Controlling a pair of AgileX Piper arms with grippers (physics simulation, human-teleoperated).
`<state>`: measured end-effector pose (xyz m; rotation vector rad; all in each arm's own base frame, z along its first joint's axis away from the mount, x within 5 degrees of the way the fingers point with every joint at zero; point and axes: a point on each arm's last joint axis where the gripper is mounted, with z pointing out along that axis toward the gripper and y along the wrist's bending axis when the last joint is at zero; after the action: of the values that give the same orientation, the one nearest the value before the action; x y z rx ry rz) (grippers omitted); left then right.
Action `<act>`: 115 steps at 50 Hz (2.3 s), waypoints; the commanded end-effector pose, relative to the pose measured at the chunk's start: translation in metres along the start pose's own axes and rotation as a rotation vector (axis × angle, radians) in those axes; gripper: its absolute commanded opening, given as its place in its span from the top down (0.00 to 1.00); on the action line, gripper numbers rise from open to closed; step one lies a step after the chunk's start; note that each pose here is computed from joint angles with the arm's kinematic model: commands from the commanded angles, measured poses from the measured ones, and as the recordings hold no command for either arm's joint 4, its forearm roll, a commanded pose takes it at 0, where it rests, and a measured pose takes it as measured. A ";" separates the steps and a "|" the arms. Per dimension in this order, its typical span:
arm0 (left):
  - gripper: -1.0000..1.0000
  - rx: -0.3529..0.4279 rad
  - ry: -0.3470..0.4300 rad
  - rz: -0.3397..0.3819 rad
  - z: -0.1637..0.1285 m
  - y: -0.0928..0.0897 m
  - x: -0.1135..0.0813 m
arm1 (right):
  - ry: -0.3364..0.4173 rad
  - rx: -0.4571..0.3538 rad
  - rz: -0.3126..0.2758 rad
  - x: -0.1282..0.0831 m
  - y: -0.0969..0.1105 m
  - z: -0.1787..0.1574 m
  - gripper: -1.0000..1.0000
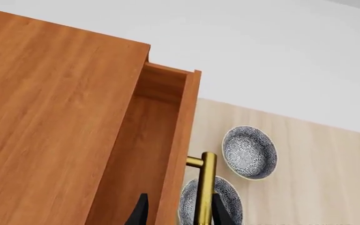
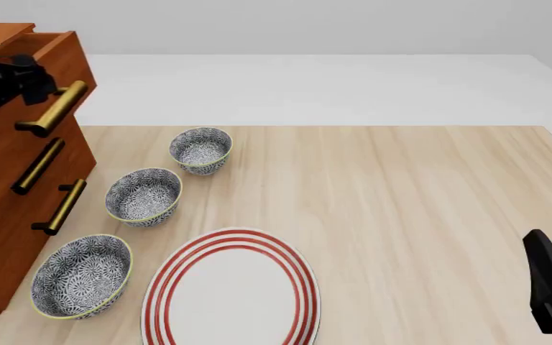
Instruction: Open the top drawer of the cabinet.
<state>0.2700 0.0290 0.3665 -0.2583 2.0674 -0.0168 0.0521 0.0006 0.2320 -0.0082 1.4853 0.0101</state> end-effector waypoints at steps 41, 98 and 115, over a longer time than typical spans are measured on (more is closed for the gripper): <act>0.00 0.012 0.193 -0.016 0.029 -0.010 0.026 | 0.000 0.000 0.000 0.000 0.000 0.000 0.00; 0.00 0.119 0.266 -0.035 0.011 -0.047 0.059 | 0.000 0.000 0.000 0.000 0.000 0.000 0.00; 0.00 0.161 0.263 -0.038 0.006 -0.059 0.064 | 0.000 0.000 0.000 0.000 0.000 0.000 0.00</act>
<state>0.2636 -0.0258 0.3667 -0.1629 2.0678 -0.1571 0.0521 0.0006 0.2320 -0.0081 1.4852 0.0102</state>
